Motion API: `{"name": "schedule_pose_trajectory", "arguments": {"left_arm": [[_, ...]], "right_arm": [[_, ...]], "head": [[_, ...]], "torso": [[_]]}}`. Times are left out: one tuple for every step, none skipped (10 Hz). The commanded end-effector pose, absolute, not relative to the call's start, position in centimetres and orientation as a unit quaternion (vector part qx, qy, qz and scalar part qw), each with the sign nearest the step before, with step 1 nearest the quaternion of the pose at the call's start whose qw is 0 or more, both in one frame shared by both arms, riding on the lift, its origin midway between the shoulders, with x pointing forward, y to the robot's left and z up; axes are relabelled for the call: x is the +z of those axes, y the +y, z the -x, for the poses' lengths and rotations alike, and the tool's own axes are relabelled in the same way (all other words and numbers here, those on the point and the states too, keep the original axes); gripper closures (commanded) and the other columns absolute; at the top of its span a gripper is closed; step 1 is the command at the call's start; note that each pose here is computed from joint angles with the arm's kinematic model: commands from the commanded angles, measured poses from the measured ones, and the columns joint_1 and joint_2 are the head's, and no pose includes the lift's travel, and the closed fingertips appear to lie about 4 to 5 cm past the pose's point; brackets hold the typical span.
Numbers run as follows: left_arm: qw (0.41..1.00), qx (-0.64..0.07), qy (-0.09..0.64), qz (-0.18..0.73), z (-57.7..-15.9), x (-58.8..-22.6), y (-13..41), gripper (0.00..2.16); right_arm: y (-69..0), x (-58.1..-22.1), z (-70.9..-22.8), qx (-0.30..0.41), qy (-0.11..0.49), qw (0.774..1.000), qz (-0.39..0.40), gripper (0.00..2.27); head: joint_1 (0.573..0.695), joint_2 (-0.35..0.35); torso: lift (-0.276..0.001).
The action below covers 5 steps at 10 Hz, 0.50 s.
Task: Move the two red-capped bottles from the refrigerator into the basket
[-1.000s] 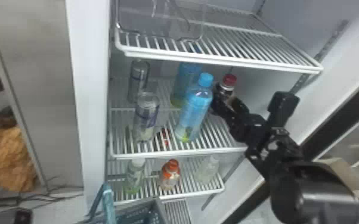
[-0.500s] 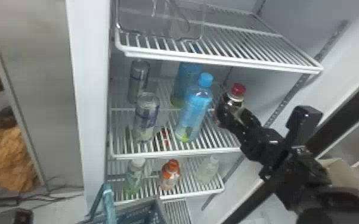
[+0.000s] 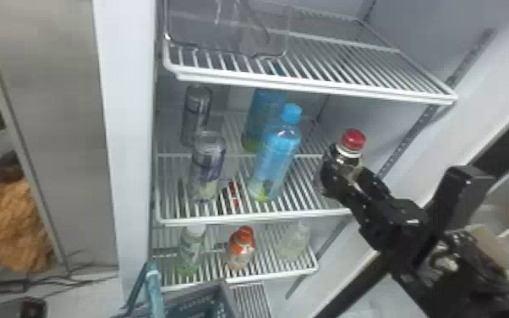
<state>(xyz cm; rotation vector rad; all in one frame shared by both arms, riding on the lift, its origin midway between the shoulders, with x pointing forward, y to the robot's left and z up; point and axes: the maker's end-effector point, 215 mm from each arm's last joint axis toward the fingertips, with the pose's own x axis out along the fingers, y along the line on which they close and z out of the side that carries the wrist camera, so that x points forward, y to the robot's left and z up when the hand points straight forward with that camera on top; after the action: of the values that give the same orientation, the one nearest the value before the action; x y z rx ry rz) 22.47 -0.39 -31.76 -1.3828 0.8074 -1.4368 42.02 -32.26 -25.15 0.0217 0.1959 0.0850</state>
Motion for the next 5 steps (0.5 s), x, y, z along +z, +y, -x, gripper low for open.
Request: {"name": "schedule_pose_trajectory", "arguments": {"left_arm": [[0.475, -0.587, 0.33, 0.566, -22.5, -31.8, -0.4, 1.2], [0.475, -0.588, 0.329, 0.566, -22.5, -31.7, -0.4, 1.2], [0.475, -0.587, 0.33, 0.566, -22.4, -31.8, -0.3, 1.2], [0.476, -0.587, 0.33, 0.566, -22.5, -31.8, -0.3, 1.2], [0.477, -0.585, 0.33, 0.567, -22.5, -31.9, -0.1, 1.2]], "right_arm": [[-32.0, -24.5, -40.3, 0.043, 0.104, 0.994, -0.005, 1.29], [-31.6, -24.3, -38.8, 0.046, 0.114, 0.992, 0.0, 1.29], [-31.6, -24.6, -37.2, 0.044, 0.131, 0.99, 0.006, 1.28], [-31.8, -24.9, -36.0, 0.041, 0.144, 0.989, 0.008, 1.29], [-31.7, -24.9, -34.7, 0.04, 0.158, 0.987, 0.014, 1.29]], "head": [[0.695, -0.35], [0.695, -0.35], [0.695, -0.35], [0.695, -0.35], [0.695, -0.35]], "torso": [[0.0], [0.0], [0.0], [0.0], [0.0]]}}
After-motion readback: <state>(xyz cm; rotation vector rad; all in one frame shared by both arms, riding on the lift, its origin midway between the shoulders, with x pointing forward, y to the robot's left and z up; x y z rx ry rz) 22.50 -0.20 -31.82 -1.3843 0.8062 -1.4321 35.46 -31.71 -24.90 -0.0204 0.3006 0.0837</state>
